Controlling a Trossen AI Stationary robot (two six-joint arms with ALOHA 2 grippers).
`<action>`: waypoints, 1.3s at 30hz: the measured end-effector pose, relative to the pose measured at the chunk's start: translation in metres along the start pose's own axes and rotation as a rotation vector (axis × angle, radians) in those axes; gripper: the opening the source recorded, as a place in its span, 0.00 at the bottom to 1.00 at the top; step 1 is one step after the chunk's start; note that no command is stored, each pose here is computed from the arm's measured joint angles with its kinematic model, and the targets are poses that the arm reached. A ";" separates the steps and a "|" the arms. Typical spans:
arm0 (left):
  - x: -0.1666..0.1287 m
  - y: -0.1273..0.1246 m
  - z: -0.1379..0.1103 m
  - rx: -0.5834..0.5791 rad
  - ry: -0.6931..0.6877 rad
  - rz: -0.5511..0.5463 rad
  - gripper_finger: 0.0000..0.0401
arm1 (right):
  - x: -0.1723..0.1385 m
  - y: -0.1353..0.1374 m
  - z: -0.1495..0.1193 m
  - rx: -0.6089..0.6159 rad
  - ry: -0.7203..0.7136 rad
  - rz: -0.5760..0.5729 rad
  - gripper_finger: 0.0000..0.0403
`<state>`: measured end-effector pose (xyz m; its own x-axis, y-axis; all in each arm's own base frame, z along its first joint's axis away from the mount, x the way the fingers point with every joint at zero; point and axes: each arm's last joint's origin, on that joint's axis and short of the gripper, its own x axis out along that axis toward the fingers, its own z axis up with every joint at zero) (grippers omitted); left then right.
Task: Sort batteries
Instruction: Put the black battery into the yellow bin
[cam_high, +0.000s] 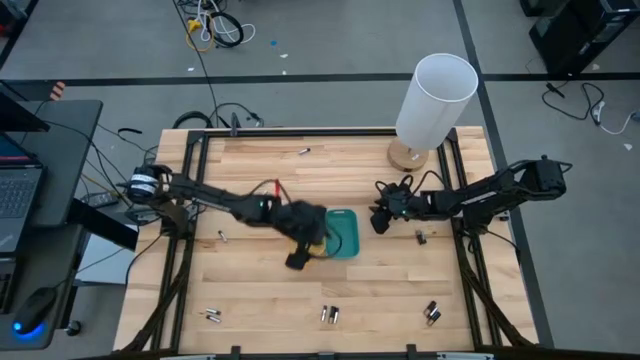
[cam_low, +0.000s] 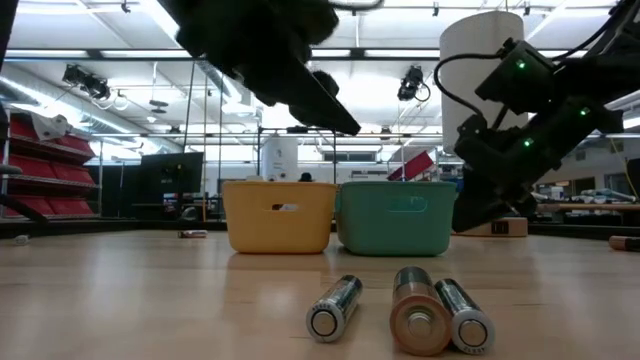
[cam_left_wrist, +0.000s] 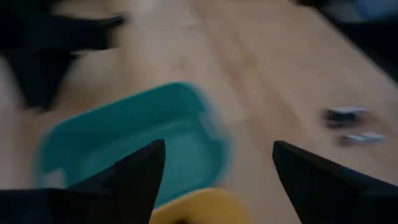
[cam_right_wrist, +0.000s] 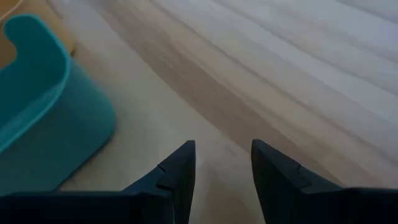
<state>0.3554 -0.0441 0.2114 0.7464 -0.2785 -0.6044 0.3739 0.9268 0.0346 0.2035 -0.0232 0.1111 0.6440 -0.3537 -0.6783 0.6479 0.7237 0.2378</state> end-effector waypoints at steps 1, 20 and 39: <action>0.002 -0.009 0.001 0.019 -0.005 -0.018 0.78 | 0.000 0.000 0.000 -0.002 0.000 0.001 0.35; 0.081 -0.094 -0.011 -0.142 -0.270 -0.049 0.78 | 0.000 -0.003 -0.005 -0.075 0.045 -0.038 0.35; 0.082 -0.155 -0.023 -0.226 -0.232 0.074 0.85 | 0.000 -0.005 -0.005 -0.192 0.038 -0.065 0.38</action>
<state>0.3467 -0.2047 0.1383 0.8824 -0.2337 -0.4084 0.2012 0.9720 -0.1216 0.1982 -0.0237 0.1069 0.5851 -0.3834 -0.7146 0.5956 0.8012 0.0579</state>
